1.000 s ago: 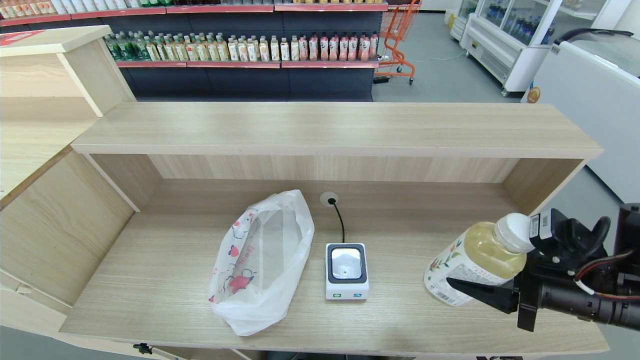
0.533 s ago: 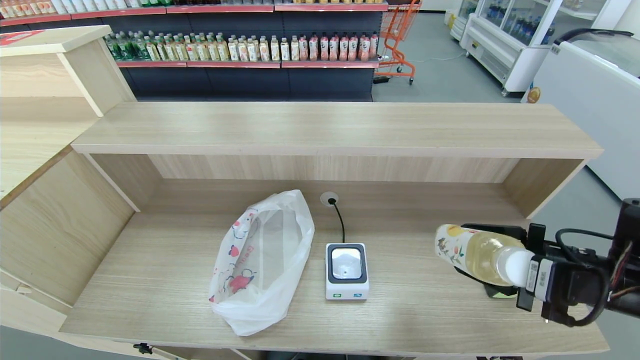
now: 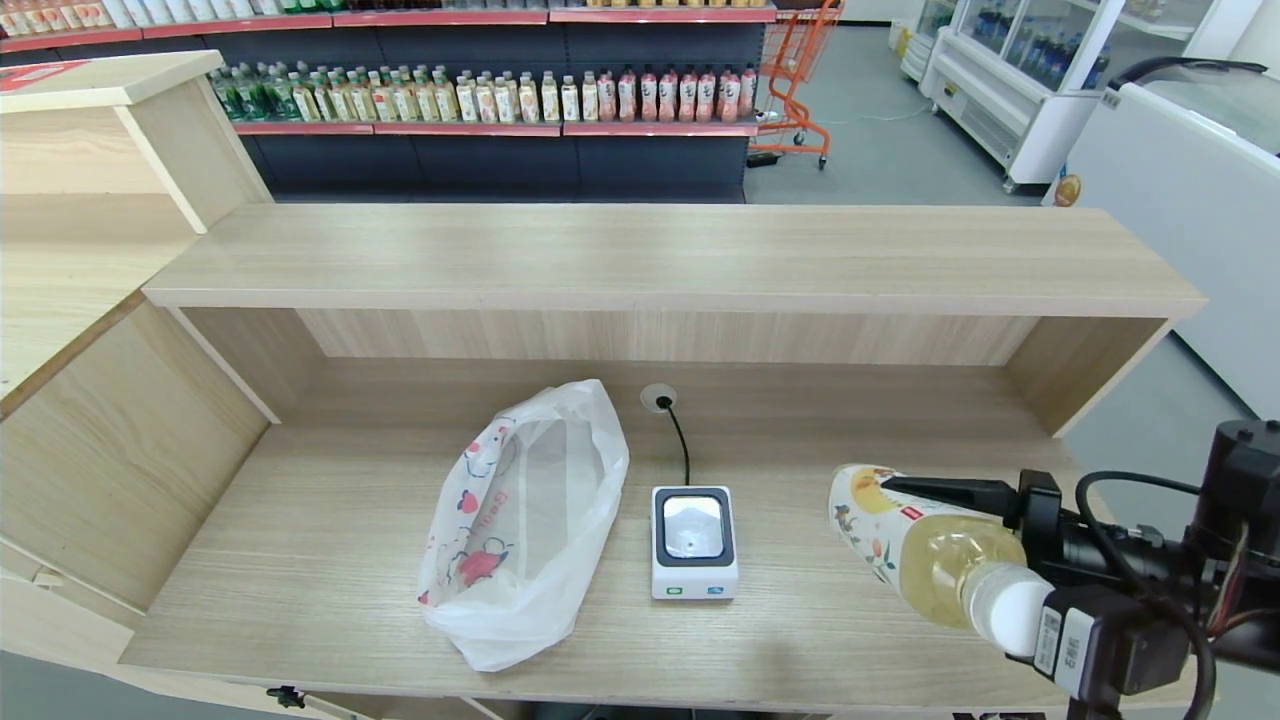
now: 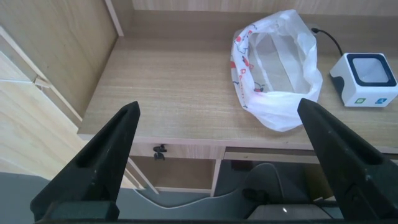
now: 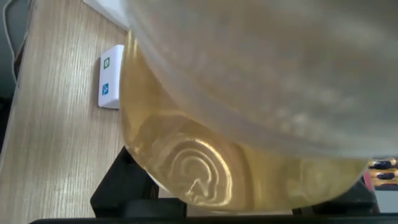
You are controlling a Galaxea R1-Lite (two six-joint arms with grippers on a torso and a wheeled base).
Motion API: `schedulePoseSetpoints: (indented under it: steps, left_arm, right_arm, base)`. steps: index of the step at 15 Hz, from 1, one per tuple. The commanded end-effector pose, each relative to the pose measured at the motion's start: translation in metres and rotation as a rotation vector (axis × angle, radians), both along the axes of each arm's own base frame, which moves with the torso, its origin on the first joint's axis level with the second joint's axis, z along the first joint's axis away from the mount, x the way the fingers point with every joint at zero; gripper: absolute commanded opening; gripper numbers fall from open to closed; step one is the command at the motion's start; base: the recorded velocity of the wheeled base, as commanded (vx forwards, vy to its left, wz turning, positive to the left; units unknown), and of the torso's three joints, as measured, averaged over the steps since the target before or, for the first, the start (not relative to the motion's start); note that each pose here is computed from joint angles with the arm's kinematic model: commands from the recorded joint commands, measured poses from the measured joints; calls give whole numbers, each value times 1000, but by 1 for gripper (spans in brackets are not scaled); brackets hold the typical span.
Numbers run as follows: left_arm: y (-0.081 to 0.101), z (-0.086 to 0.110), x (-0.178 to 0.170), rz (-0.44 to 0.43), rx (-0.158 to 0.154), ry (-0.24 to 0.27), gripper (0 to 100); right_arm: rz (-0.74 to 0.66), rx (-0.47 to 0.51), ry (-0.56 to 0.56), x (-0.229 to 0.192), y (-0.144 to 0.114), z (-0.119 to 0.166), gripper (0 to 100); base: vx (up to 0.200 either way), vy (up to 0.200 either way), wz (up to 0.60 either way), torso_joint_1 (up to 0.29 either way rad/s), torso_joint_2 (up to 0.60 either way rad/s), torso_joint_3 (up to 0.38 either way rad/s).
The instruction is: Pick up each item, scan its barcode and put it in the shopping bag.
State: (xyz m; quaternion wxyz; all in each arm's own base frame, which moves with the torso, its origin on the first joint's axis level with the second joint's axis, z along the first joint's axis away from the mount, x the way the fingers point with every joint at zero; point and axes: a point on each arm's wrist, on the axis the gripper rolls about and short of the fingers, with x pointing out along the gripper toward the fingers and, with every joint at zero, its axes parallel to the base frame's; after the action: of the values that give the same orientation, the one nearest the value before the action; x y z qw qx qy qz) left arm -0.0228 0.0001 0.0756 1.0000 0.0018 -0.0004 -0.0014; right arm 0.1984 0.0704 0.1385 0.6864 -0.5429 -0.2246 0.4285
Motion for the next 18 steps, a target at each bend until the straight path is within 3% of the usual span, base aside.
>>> schedulePoseSetpoints:
  steps: [1, 8, 18]
  left_arm:
    - [0, 0, 0, 1, -4, 1, 100]
    - [0, 0, 0, 0, -7, -1, 100]
    - [0, 0, 0, 0, -8, 1, 100]
  right_arm:
    - [4, 1, -3, 2, 2, -3, 0]
    - [-19, 0, 29, 9, 3, -8, 0]
    - [-21, 8, 131, 25, 0, -28, 0]
  base:
    - [0, 0, 0, 0, 0, 0]
    - [0, 0, 0, 0, 0, 0]
    - [0, 200, 0, 2, 0, 3]
